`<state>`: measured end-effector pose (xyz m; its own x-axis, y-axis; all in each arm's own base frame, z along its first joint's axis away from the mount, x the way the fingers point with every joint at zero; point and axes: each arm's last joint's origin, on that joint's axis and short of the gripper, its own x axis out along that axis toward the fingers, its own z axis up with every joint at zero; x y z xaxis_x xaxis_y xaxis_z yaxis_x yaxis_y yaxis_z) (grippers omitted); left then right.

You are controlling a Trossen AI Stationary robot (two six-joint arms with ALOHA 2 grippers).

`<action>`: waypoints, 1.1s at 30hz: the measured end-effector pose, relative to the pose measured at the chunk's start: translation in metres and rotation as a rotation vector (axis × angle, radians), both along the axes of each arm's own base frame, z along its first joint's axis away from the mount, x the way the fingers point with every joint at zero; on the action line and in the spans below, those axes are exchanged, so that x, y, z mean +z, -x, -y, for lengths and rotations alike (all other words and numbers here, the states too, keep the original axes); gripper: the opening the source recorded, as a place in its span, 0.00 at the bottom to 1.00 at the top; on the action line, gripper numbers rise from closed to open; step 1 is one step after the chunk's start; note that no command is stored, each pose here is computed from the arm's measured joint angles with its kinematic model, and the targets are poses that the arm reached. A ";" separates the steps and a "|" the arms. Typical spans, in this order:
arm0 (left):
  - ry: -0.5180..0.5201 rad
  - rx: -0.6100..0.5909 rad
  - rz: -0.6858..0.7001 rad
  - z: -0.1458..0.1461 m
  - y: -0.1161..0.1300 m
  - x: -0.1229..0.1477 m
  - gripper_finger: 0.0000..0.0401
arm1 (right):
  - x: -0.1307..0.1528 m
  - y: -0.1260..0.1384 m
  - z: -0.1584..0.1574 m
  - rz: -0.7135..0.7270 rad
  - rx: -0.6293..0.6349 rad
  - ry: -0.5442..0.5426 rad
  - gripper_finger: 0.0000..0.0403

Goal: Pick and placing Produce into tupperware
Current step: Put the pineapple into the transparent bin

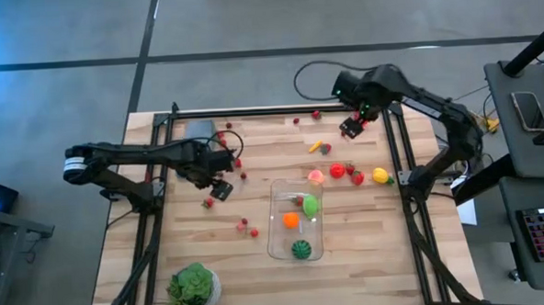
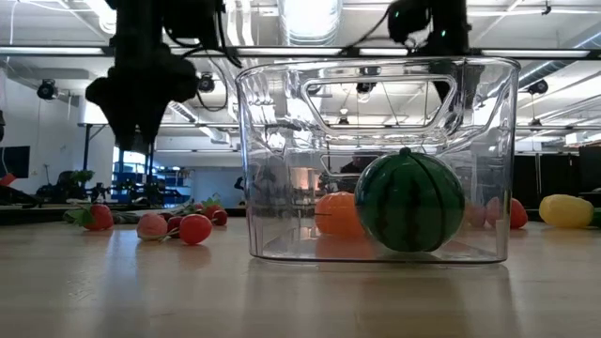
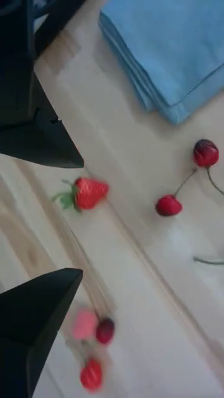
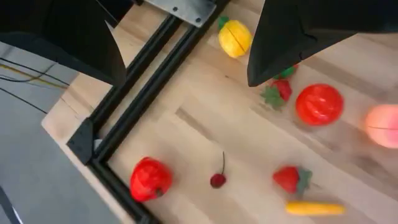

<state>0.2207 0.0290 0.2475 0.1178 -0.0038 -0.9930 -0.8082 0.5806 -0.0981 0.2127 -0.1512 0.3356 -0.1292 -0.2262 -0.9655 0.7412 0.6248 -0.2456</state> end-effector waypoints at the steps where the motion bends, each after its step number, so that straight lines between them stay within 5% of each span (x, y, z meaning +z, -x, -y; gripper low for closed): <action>1: 0.000 -0.019 -0.010 0.000 0.002 -0.004 0.65 | -0.008 -0.002 0.000 -0.014 0.006 -0.032 0.82; 8: 0.002 -0.122 -0.080 0.001 0.012 -0.033 0.65 | -0.060 -0.010 -0.003 -0.111 0.029 -0.295 0.82; 26: -0.084 -0.246 -0.043 -0.007 0.016 -0.063 0.65 | -0.140 0.028 -0.031 -0.375 -0.032 -0.574 0.82; 33: -0.106 -0.254 -0.052 -0.009 0.017 -0.063 0.65 | -0.159 0.034 -0.035 -0.360 -0.051 -0.559 0.82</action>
<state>0.2037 0.0382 0.1841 0.0753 0.0775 -0.9941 -0.6381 0.7699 0.0117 0.1790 -0.1165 0.1765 -0.4627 0.3109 -0.8302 0.7053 0.6965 -0.1322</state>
